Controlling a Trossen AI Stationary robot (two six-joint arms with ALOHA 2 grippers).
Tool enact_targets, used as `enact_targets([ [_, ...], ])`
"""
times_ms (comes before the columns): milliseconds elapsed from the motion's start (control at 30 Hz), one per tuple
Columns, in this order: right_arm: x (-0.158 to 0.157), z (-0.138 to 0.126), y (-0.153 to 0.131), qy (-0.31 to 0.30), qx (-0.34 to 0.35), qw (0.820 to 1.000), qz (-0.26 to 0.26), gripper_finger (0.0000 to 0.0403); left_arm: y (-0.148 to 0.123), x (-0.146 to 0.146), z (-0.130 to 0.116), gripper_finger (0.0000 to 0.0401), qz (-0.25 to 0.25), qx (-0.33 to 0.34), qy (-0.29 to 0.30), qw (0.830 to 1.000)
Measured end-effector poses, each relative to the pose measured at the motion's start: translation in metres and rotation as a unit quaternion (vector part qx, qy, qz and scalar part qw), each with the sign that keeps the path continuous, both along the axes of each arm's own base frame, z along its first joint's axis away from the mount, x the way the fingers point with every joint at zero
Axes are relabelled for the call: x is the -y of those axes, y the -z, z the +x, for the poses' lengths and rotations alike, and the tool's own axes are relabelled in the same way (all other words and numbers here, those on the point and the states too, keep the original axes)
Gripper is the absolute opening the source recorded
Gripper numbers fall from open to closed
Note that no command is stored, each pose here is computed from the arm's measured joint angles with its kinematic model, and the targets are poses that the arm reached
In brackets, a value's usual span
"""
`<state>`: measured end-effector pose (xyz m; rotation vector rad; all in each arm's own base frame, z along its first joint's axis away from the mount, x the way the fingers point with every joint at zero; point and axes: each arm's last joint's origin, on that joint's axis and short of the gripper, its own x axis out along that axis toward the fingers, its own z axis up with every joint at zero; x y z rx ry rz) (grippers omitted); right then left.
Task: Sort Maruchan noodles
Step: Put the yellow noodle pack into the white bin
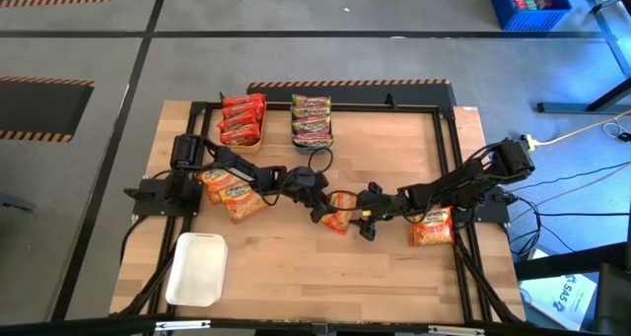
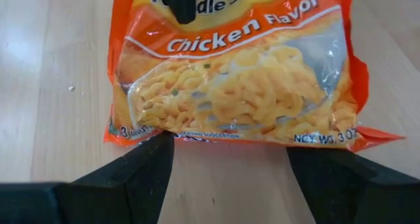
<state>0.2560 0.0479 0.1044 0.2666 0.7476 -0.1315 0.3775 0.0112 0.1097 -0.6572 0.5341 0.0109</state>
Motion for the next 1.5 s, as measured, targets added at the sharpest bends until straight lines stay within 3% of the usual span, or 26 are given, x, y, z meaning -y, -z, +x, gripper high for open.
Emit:
enact_targets([
  [800,0.000,-0.005,-0.006,-0.014,-0.019,1.000,0.018,0.0287,-0.004,-0.001,0.002,0.0007,0.049,0.030,0.015,0.998],
  [1200,0.005,-0.028,-0.027,0.007,-0.074,0.997,0.024,0.0287,-0.012,0.006,0.001,0.0001,0.081,0.043,0.045,0.995],
  [1367,0.005,-0.030,-0.028,0.009,-0.078,0.997,0.025,0.0287,-0.039,0.021,-0.005,0.0001,0.127,0.059,0.071,0.988],
  [1500,0.005,-0.030,-0.028,0.009,-0.077,0.997,0.024,0.0287,-0.059,0.034,-0.016,0.0001,0.195,0.047,0.108,0.974],
])
